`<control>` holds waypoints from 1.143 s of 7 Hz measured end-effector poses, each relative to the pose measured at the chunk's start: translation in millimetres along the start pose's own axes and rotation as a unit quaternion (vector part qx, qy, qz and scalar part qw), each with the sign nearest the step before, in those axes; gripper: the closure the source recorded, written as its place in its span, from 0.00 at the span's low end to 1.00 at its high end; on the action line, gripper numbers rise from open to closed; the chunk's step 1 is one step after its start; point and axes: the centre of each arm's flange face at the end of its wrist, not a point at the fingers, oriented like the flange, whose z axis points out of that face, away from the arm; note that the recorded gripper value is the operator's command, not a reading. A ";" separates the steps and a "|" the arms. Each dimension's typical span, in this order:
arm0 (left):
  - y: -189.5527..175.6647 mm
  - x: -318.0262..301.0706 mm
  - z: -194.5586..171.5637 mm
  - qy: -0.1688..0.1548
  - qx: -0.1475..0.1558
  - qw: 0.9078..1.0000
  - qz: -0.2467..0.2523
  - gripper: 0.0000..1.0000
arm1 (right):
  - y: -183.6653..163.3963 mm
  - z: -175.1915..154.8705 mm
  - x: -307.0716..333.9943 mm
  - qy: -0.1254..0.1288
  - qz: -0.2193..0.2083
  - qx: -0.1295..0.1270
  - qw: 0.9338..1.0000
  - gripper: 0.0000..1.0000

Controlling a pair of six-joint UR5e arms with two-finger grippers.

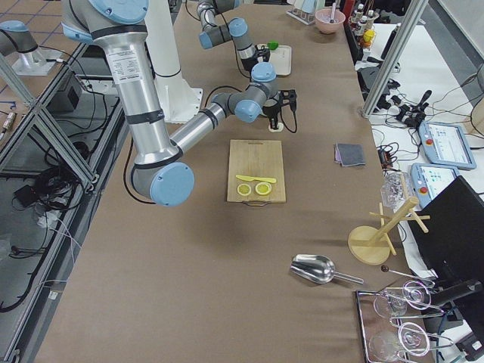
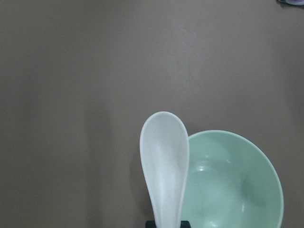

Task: Put spoon and bun in bowl

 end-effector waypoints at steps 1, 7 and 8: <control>-1.4 9.5 2.5 0.001 0.001 1.000 0.000 0.41 | -2.6 -2.5 -7.1 -0.005 0.000 0.003 1.000 1.00; -41.9 -50.2 -17.4 -0.026 0.037 0.998 0.054 0.02 | -5.5 -2.2 -114.6 -0.055 -0.014 0.014 0.998 1.00; -71.5 -103.8 -29.9 -0.041 0.035 0.994 0.091 0.02 | 0.6 17.3 -161.2 -0.057 -0.010 0.024 0.998 1.00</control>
